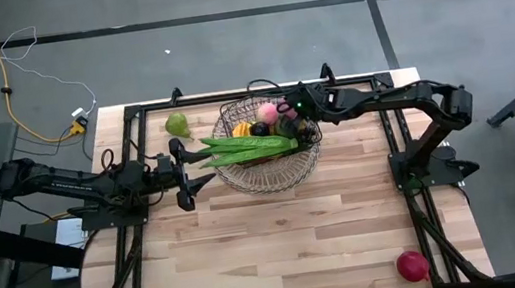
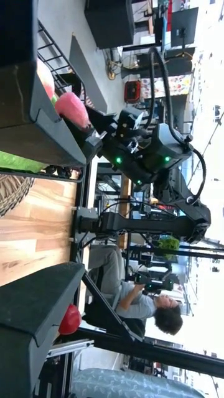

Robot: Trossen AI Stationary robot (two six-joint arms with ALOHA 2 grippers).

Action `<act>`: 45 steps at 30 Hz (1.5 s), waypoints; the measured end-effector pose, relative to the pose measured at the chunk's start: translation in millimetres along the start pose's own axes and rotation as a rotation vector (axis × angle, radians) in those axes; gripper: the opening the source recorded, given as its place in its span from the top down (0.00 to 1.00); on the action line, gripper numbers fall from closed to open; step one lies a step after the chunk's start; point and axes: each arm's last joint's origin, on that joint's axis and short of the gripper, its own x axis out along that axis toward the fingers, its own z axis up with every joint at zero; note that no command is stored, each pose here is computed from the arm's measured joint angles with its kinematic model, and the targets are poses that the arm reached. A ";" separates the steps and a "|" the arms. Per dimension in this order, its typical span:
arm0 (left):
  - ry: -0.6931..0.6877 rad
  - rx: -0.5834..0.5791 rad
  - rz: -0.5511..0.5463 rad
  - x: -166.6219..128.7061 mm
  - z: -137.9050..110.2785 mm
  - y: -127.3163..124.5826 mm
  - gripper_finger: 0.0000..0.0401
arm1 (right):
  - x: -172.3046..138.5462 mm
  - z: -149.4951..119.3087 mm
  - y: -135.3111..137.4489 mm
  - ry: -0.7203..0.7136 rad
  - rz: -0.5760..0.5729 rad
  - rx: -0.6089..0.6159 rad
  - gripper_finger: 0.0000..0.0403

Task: Build produce basket
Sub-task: Put the peach into the wire basket, then put the pear into the wire basket

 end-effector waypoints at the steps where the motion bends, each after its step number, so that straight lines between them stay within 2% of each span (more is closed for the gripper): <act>1: 0.000 0.000 0.000 0.0 -0.1 0.0 0.36 | 0.0 1.0 -0.3 -0.013 -0.015 0.001 0.03; 7: 0.000 0.002 0.003 0.0 -0.1 0.1 0.36 | -25.0 12.7 -0.9 -0.094 -0.008 -0.083 0.08; 11: 0.001 0.003 0.003 0.0 -0.1 0.1 0.36 | -57.4 -2.1 5.9 -0.260 0.076 -0.114 0.08; 18: 0.000 0.001 0.003 0.0 0.0 0.0 0.36 | -96.0 -75.0 4.6 -0.641 0.419 -0.048 0.08; 23: 0.000 -0.005 0.003 0.0 0.0 0.1 0.36 | -112.8 -100.0 -0.7 -0.828 0.616 -0.014 0.08; 27: 0.000 0.000 0.003 0.0 0.0 0.1 0.36 | -116.8 -111.6 0.9 -0.861 0.686 -0.026 0.08; 42: 0.000 0.002 0.003 0.0 0.0 0.1 0.36 | -113.7 -115.3 3.2 -0.856 0.660 -0.085 0.08; 45: -0.005 -0.029 0.021 0.0 0.3 0.6 0.36 | -113.6 -115.4 3.2 -0.855 0.659 -0.086 0.08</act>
